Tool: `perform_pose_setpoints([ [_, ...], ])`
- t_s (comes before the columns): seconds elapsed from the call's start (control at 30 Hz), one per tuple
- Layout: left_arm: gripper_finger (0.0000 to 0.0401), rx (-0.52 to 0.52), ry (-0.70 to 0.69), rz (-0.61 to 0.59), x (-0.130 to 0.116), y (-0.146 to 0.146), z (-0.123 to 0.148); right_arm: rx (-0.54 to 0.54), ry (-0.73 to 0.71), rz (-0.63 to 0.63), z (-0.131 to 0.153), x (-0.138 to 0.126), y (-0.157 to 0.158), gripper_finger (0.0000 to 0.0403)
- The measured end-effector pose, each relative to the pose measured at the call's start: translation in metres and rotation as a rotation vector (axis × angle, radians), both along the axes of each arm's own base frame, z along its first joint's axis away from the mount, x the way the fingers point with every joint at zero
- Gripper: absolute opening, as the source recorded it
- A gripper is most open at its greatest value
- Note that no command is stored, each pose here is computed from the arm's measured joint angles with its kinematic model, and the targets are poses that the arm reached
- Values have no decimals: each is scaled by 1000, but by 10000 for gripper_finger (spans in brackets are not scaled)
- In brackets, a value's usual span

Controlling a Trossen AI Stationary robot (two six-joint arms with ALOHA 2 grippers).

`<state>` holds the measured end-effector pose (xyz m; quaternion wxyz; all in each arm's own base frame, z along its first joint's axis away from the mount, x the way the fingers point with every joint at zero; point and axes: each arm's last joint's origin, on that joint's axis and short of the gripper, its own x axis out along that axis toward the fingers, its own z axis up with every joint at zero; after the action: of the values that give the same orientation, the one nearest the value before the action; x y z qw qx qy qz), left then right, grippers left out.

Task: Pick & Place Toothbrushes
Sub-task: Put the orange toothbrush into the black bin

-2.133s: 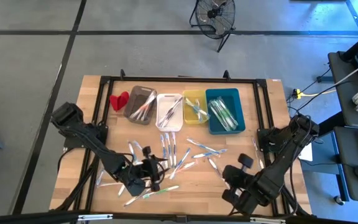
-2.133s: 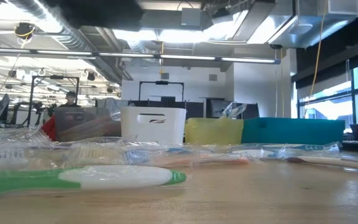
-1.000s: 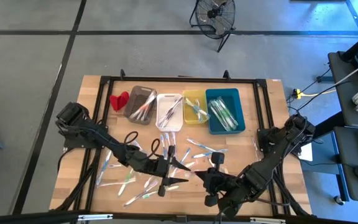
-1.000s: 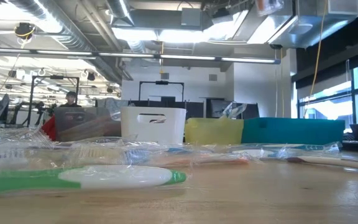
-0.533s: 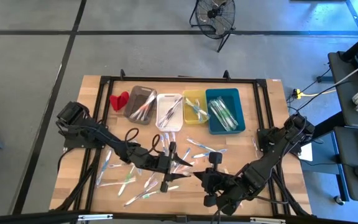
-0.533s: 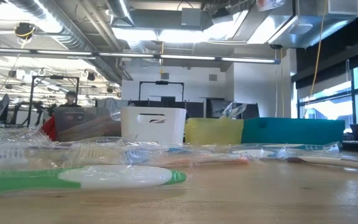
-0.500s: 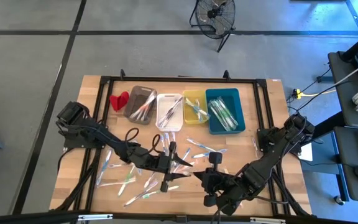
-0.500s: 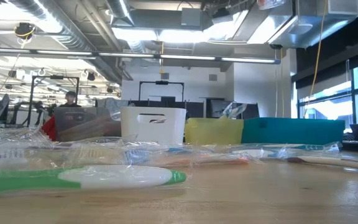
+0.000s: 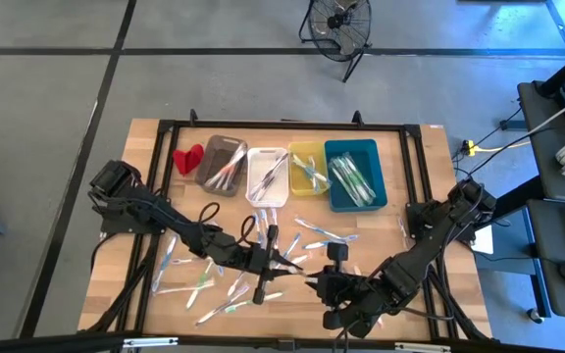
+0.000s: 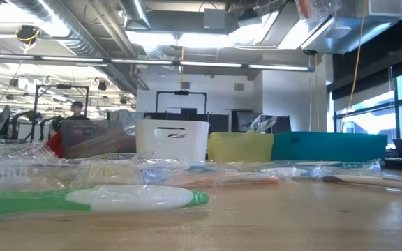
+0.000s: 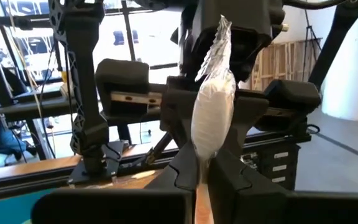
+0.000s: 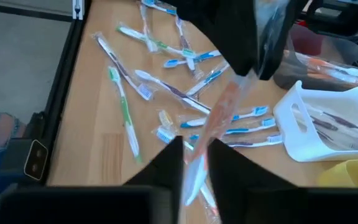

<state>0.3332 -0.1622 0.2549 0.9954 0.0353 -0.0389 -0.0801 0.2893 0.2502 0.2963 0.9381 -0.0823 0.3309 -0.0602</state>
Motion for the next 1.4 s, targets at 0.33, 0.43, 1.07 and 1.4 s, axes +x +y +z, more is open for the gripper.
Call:
perform_pose_setpoints([
  [0.33, 10, 42, 138, 144, -13, 1, 3, 94, 133, 27, -6, -6, -1, 238],
  [0.43, 10, 17, 226, 209, -27, 10, 14, 124, 149, -2, -7, -8, -1, 265],
  [1.07, 10, -201, 665, 891, -112, 164, 86, 44, 173, 26, -29, -4, 12, 308],
  [1.4, 10, -291, 951, 1164, -125, 238, 63, 35, 185, 25, -36, -1, 14, 286],
])
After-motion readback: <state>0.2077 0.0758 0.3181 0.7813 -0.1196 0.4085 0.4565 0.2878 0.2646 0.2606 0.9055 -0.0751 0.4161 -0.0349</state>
